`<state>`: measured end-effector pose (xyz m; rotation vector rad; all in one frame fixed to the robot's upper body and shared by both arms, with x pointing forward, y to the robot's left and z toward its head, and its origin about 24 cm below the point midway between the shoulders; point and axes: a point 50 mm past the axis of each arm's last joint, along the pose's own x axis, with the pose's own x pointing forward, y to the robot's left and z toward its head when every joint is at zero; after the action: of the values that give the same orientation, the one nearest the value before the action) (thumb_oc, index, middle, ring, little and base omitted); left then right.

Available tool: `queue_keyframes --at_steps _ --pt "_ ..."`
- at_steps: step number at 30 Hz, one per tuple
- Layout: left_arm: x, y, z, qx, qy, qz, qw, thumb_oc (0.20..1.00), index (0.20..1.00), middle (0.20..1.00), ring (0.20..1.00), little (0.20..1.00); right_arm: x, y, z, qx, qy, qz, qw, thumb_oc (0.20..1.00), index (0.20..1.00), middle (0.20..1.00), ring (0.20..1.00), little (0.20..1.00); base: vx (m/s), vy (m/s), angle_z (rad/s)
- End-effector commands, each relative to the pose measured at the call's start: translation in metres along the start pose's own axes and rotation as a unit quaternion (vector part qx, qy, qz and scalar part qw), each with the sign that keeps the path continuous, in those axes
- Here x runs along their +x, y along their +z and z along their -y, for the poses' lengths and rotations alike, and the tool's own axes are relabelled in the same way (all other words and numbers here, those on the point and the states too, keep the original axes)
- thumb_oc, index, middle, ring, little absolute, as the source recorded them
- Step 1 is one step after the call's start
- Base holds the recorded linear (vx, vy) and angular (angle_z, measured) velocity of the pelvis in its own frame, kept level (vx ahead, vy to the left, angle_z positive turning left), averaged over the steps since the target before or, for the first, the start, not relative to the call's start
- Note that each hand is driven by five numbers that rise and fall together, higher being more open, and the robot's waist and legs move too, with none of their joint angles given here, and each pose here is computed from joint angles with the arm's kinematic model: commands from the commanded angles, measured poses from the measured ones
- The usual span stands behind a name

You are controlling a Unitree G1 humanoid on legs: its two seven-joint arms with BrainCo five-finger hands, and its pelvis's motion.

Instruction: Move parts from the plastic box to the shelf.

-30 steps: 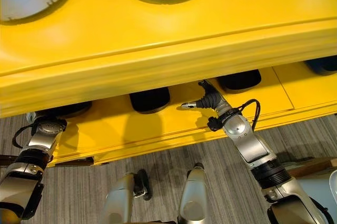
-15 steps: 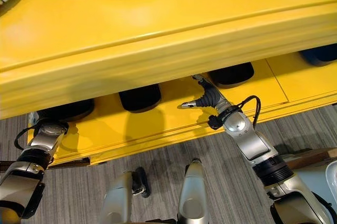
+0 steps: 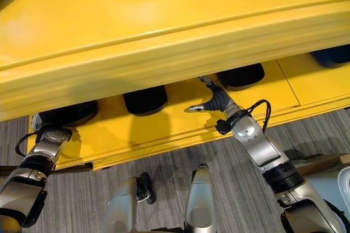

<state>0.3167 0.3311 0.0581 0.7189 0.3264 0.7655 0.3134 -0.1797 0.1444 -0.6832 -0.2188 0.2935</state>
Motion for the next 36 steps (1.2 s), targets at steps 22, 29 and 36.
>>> queue_keyframes --at_steps 22,29,36 --pt "0.017 -0.003 -0.042 0.072 0.102 0.015 0.992 1.000 1.000 1.000 1.000 1.000 0.007 0.029 0.004 0.001 -0.016 0.058 0.998 1.000 1.000 1.000 1.000 1.000 0.00 -0.001 0.00" --pt "0.017 0.035 -0.067 -0.036 0.206 0.091 0.974 1.000 1.000 1.000 1.000 1.000 0.002 0.023 0.004 0.009 -0.034 0.050 0.998 1.000 1.000 1.000 1.000 1.000 0.01 -0.020 0.03" --pt "-0.006 0.080 -0.094 -0.148 0.240 0.235 0.930 1.000 1.000 1.000 1.000 1.000 -0.013 0.010 0.008 0.016 -0.074 0.033 0.997 1.000 1.000 1.000 1.000 1.000 0.02 -0.048 0.07"
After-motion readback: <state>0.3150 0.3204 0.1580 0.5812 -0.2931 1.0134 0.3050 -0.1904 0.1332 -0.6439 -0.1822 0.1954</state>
